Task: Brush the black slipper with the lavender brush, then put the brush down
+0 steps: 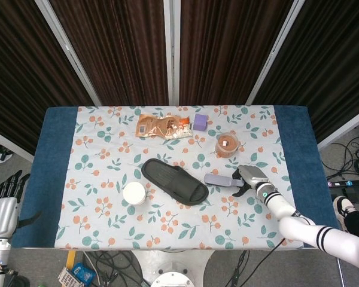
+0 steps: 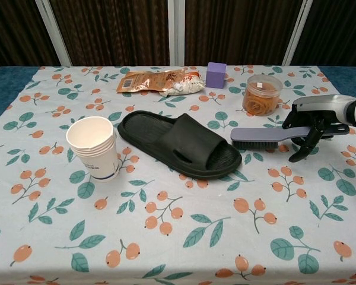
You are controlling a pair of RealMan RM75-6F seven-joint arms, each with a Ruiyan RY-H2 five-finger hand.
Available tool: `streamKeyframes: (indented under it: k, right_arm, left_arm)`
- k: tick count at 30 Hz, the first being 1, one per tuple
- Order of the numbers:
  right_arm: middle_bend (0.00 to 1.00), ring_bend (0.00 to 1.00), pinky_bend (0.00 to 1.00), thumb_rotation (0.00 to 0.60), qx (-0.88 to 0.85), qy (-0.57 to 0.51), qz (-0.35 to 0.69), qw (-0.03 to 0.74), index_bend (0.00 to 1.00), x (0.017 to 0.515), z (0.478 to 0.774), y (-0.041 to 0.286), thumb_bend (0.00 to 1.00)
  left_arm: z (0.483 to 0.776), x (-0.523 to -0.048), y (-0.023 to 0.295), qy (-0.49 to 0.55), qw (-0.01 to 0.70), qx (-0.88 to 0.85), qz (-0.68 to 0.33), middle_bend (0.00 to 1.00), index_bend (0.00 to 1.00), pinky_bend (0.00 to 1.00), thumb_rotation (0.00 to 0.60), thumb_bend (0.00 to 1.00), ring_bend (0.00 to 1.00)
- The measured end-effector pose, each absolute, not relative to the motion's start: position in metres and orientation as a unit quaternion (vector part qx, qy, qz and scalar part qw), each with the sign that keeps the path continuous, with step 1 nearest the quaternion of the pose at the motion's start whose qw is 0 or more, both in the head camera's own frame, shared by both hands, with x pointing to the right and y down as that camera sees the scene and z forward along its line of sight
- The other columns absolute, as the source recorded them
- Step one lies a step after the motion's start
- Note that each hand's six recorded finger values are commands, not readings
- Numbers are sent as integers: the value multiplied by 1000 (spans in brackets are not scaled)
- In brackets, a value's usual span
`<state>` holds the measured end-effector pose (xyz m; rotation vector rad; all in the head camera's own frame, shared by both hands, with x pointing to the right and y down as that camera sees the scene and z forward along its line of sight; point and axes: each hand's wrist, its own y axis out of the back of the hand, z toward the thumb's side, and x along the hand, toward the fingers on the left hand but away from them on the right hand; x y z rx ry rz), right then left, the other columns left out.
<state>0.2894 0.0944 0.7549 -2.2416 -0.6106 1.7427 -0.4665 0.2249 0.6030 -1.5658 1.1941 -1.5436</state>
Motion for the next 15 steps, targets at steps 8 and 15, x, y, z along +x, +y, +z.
streamKeyframes:
  k: [8, 15]
  right_arm:
    - [805, 849, 976, 600, -761, -184, 605, 148, 969, 282, 758, 97, 299]
    - [885, 948, 1000, 600, -747, -165, 615, 192, 1000, 279, 759, 99, 470]
  left_arm:
    - [605, -470, 227, 456, 310, -593, -587, 108, 146, 108, 600, 206, 52]
    - [607, -471, 230, 457, 307, -594, -586, 108, 146, 109, 600, 189, 52]
